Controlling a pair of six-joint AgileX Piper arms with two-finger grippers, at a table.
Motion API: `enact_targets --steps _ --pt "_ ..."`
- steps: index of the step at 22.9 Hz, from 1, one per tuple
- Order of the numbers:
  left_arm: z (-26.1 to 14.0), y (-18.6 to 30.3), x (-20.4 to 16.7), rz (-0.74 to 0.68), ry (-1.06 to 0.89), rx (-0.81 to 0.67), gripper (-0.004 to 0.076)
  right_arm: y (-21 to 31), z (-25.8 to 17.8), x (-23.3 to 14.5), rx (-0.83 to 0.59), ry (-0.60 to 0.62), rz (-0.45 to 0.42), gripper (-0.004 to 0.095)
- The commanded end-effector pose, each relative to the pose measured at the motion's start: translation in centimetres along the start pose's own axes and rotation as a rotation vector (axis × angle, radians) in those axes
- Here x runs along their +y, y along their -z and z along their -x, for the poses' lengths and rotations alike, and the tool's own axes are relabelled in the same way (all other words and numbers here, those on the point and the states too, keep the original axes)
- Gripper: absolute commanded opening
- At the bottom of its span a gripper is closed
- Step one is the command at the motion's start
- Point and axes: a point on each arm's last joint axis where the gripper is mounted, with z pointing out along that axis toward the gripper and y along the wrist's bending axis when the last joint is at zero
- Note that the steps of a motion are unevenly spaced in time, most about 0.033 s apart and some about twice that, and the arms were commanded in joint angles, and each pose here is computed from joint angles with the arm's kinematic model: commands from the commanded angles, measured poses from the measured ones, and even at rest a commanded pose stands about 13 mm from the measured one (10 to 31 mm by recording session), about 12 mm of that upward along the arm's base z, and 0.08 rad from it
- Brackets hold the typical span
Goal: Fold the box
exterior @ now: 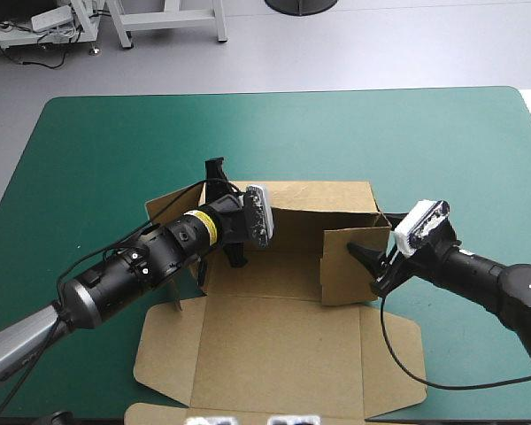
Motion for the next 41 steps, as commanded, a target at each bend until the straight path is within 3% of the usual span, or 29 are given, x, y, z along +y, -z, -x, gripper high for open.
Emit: enact_targets --steps 1,3,7,13,18,23,26,30,34,41 --pt "-0.1 0.2 -0.2 0.012 0.068 0.108 -0.0003 -0.3 1.4 0.4 -0.045 0.018 -0.004 0.0664" --pt "0.2 0.0 -0.5 0.031 0.06 0.127 -0.0003 -0.6 1.5 0.7 -0.037 0.039 -0.021 0.0649" --pt "1.0 0.1 -1.0 0.023 0.058 0.095 -0.0003 -0.8 1.3 0.7 -0.004 0.068 -0.062 0.0529" --pt "1.0 0.0 -1.2 0.017 0.065 0.099 -0.0002 -0.8 1.0 0.7 0.026 0.047 -0.058 0.0426" --pt "1.3 0.1 -1.3 0.013 0.054 0.073 -0.0002 -1.0 0.9 1.5 0.034 0.045 0.045 0.0193" --pt "2.0 0.2 -1.8 -0.002 0.042 0.047 -0.0002 -2.0 0.3 1.7 0.064 0.001 0.121 0.0123" --pt "2.0 0.2 -2.2 -0.038 0.034 0.062 -0.0002 -2.5 0.2 2.3 0.043 -0.017 0.227 -0.0015" --pt "2.1 0.2 -2.4 -0.051 0.039 0.056 -0.0002 -2.5 0.4 2.2 0.034 -0.02 0.222 -0.0014" --pt "3.0 1.0 -2.6 -0.062 0.083 -0.009 0.0007 -2.7 0.4 1.2 0.042 -0.018 0.113 -0.0015" --pt "5.4 3.8 -1.3 -0.08 0.201 -0.054 0.0226 -2.5 1.9 -0.2 0.03 0.01 -0.011 -0.0021"
